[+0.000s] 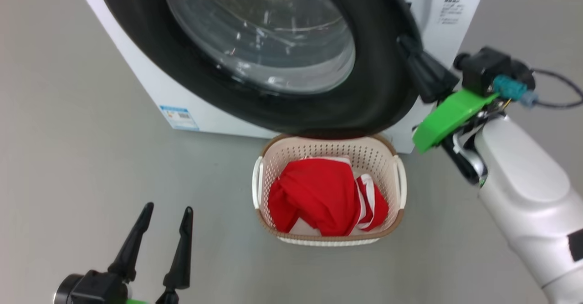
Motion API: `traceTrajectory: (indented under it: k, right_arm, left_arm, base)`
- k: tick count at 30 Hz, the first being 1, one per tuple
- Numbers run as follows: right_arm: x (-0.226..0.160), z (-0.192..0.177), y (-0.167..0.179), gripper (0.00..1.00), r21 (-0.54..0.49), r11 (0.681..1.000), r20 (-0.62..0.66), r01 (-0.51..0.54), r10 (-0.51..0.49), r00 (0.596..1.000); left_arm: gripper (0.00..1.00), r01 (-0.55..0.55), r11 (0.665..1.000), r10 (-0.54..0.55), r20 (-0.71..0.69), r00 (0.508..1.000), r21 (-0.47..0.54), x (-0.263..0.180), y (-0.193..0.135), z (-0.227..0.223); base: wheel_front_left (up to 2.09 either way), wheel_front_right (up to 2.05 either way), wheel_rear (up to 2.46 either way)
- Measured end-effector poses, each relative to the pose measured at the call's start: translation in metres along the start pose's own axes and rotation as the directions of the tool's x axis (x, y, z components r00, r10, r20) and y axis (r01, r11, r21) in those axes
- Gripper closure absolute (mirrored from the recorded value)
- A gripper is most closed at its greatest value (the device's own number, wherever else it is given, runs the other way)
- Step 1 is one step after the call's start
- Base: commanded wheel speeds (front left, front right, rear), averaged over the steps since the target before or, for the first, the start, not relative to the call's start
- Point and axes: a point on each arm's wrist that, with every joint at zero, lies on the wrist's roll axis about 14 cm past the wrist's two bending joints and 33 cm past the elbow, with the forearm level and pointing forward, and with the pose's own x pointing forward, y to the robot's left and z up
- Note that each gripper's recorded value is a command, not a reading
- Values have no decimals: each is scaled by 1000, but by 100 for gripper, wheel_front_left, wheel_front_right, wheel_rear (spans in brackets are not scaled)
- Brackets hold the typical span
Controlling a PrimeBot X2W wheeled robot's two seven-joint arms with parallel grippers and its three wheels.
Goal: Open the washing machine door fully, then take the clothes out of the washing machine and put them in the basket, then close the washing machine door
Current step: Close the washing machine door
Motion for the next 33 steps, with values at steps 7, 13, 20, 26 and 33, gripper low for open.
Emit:
traceTrajectory:
  k: [7,13,20,26,33]
  right_arm:
    - [27,-4,-20,100,19,1000,10,8,-8,1000]
    - [48,-10,-40,100,-9,1000,5,10,-10,1000]
    - [72,-21,-50,100,-17,1000,6,-3,3,1000]
    - [83,-33,-43,100,-14,1000,1,-25,25,1000]
    - [79,-24,-43,100,-30,999,32,-19,20,999]
  left_arm:
    - [0,19,1000,-19,-17,1000,9,21,-7,-7]
    - [0,49,999,-48,-33,998,13,41,-17,-16]
    - [0,65,998,-63,-69,996,18,55,-23,-31]
    - [0,63,998,-61,-88,994,27,61,-21,-38]
    - [0,63,998,-61,-79,995,20,67,-21,-38]
  base:
    - [0,0,0]
    - [0,0,0]
    - [0,0,0]
    - [0,0,0]
    - [0,0,0]
